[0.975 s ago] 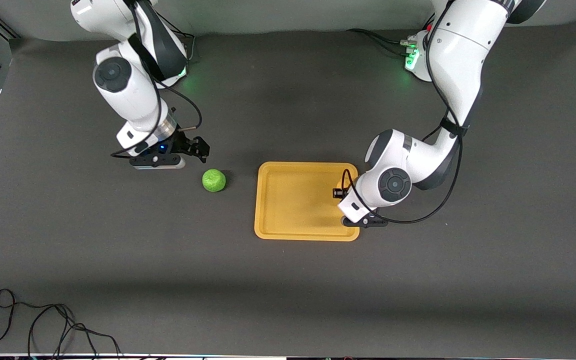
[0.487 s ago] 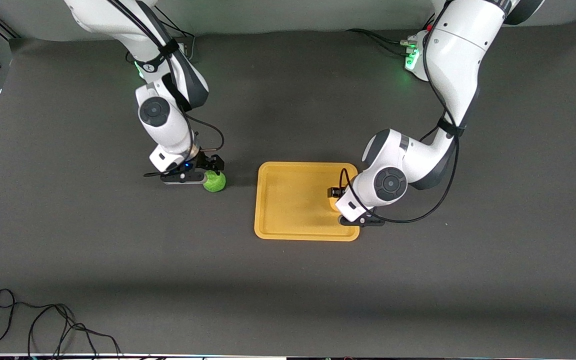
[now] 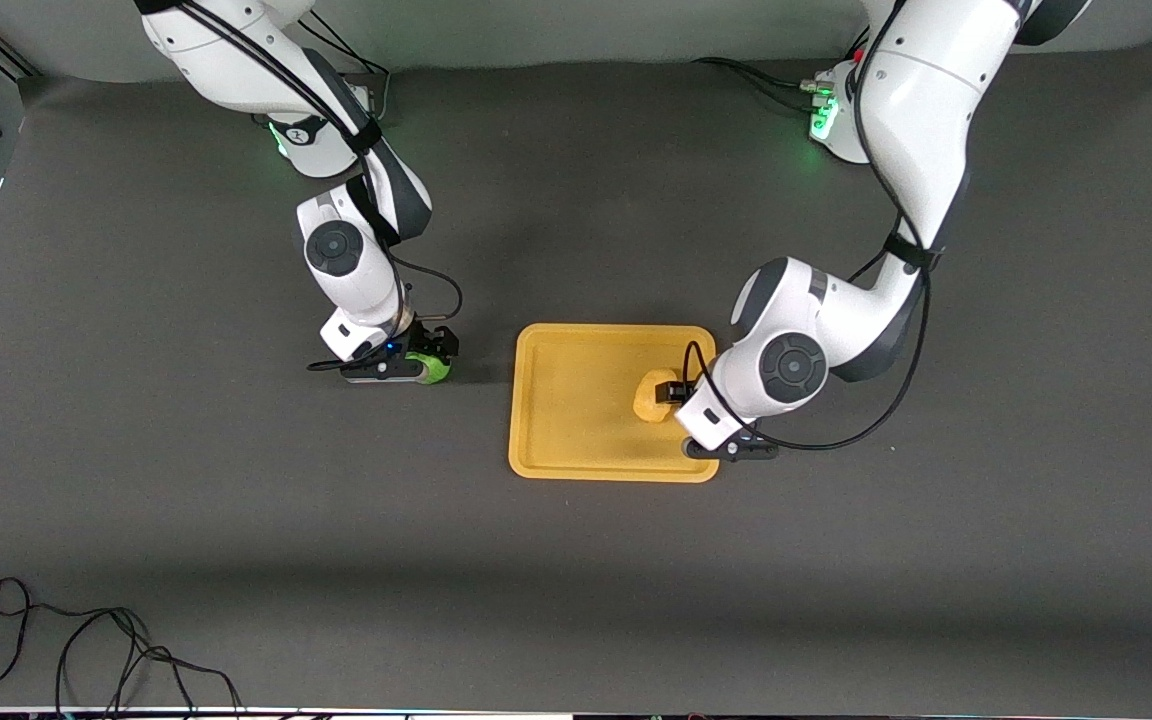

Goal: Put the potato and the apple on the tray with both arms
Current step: 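Lift the apple with the right gripper while the left gripper withdraws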

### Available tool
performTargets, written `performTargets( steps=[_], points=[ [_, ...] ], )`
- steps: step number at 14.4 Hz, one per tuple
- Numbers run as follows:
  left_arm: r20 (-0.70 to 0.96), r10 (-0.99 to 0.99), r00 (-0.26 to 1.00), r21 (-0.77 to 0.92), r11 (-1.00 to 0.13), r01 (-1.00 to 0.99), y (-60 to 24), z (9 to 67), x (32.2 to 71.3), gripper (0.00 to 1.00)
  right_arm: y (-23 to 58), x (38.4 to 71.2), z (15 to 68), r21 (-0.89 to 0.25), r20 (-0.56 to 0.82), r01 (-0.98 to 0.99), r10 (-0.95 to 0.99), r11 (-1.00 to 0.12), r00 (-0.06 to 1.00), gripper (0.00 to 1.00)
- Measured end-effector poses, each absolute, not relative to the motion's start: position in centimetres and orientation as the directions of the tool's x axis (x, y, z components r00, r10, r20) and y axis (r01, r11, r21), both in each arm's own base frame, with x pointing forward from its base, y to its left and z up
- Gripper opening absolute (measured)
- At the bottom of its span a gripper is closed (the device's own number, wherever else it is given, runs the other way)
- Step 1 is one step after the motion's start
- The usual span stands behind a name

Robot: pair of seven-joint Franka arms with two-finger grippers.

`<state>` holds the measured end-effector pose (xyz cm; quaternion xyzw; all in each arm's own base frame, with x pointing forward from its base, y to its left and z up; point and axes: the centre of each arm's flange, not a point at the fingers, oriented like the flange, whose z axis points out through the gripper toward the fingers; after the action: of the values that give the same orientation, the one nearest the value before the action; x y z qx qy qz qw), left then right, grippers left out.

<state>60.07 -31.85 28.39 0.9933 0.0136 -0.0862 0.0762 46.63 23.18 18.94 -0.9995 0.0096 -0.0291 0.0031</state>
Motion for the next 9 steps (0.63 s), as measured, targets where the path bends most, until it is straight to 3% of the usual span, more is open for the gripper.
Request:
performTargets(
  steps=[2, 3, 4, 5, 9],
  points=[
    [-0.179, 0.029, 0.983, 0.135, -0.989, 0.053, -27.4, 33.6, 61.3, 1.00, 23.2, 46.5, 18.6, -0.004, 0.054, -0.017, -0.017, -1.000, 0.998, 1.00],
    [-0.180, 0.026, 0.983, 0.136, -0.989, 0.051, -24.5, 36.6, 61.8, 1.00, 23.3, 46.5, 18.7, -0.004, 0.054, -0.016, -0.016, -1.000, 0.998, 0.95],
    [-0.179, 0.023, 0.983, 0.140, -0.989, 0.049, -21.2, 39.8, 62.2, 1.00, 23.3, 46.5, 18.7, -0.005, 0.054, -0.015, -0.015, -1.000, 0.998, 0.81],
    [-0.179, 0.021, 0.984, 0.144, -0.988, 0.048, -17.7, 43.0, 62.3, 1.00, 23.4, 46.6, 18.9, -0.008, 0.059, -0.014, -0.015, -1.000, 0.998, 0.74],
    [-0.139, 0.030, 0.990, 0.115, -0.992, 0.047, -8.6, 52.1, 61.8, 1.00, 24.3, 48.8, 22.8, 0.001, 0.035, -0.007, -0.007, -1.000, 0.999, 0.73]
  ],
)
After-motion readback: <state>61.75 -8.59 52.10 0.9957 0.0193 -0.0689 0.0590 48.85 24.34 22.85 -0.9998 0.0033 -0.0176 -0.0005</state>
